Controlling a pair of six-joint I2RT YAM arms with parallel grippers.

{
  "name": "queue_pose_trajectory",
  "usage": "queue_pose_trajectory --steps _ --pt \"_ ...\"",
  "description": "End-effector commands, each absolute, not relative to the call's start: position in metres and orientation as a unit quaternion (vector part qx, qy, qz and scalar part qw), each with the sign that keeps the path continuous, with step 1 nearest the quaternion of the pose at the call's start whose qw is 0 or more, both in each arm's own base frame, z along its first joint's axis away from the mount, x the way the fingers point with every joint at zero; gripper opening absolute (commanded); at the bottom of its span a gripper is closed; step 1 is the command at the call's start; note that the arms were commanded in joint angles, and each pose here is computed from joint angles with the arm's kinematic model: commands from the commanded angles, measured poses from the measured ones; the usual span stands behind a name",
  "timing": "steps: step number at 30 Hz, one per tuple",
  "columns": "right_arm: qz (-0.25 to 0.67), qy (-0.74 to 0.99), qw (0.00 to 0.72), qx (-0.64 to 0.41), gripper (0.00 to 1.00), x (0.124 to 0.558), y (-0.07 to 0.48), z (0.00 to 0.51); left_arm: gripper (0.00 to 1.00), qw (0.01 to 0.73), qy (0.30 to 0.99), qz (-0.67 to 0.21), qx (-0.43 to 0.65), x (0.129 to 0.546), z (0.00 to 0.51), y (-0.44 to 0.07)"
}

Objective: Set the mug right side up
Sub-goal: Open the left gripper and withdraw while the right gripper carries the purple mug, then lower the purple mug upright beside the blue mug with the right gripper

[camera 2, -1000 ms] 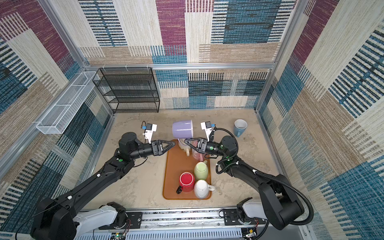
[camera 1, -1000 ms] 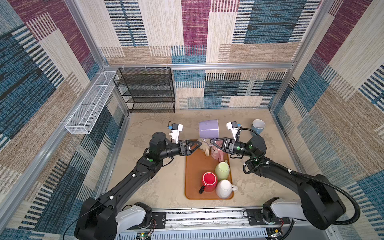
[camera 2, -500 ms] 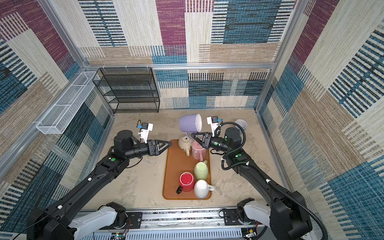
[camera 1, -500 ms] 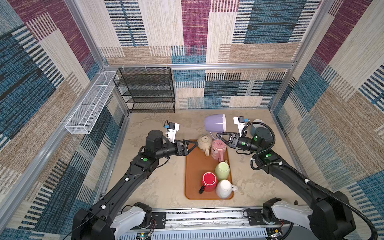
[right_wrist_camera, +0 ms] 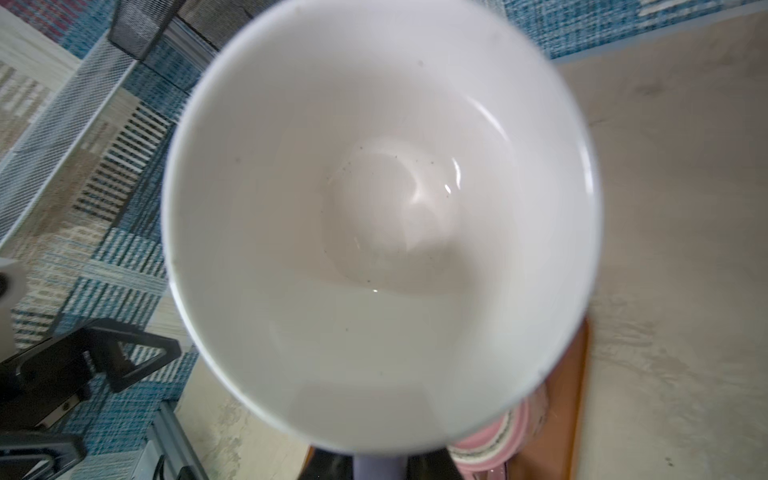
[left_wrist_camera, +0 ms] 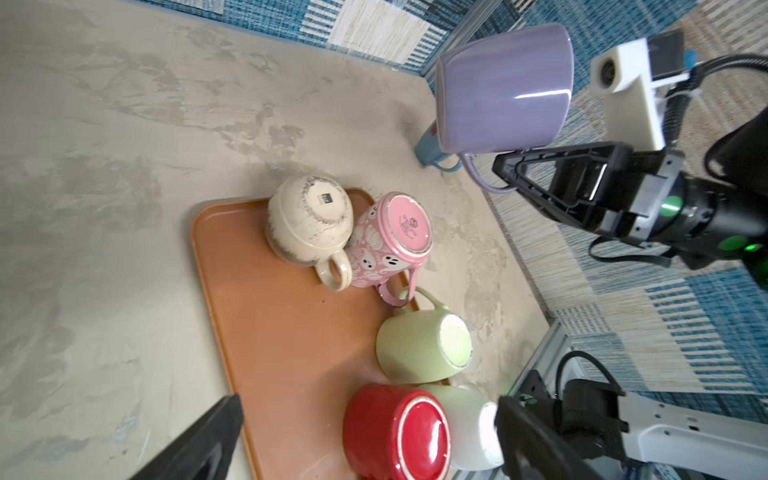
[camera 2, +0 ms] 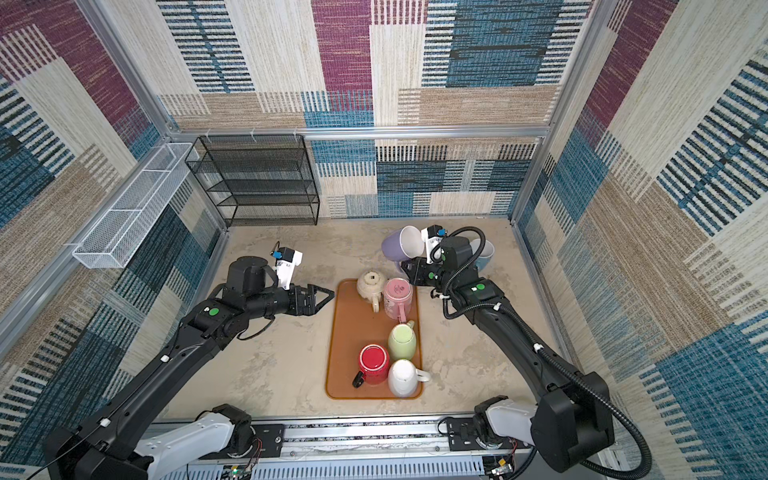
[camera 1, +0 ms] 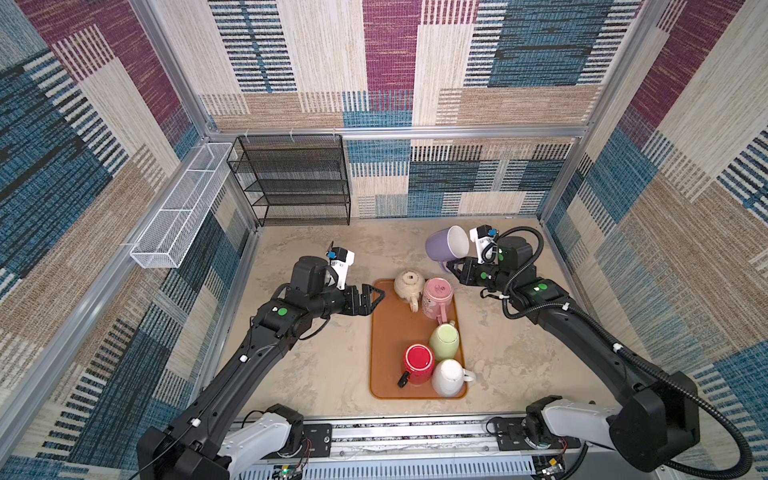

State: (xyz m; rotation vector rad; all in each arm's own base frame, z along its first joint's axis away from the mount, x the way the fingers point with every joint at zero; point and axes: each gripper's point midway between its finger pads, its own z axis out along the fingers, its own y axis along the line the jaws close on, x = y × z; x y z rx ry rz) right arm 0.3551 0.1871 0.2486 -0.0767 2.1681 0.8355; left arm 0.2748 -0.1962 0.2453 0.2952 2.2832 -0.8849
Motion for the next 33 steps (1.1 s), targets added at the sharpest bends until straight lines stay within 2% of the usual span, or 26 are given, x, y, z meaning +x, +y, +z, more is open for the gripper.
queue_pose_trajectory --steps 1,13,20,33 --pt "0.263 0.871 0.414 -0.024 0.00 0.371 0.169 0.244 1.00 0.311 0.895 -0.291 0.131 0.267 0.230 -0.183" --pt "0.173 0.912 0.371 0.007 0.00 0.403 0.137 0.214 1.00 0.306 0.903 -0.258 0.156 0.258 0.221 -0.173" --pt "0.080 0.934 0.347 0.021 0.00 0.423 0.110 0.192 1.00 0.306 0.902 -0.260 0.158 0.253 0.217 -0.172" --pt "0.023 0.952 0.301 0.054 0.00 0.454 0.069 0.153 1.00 0.308 0.899 -0.265 0.165 0.248 0.218 -0.172"
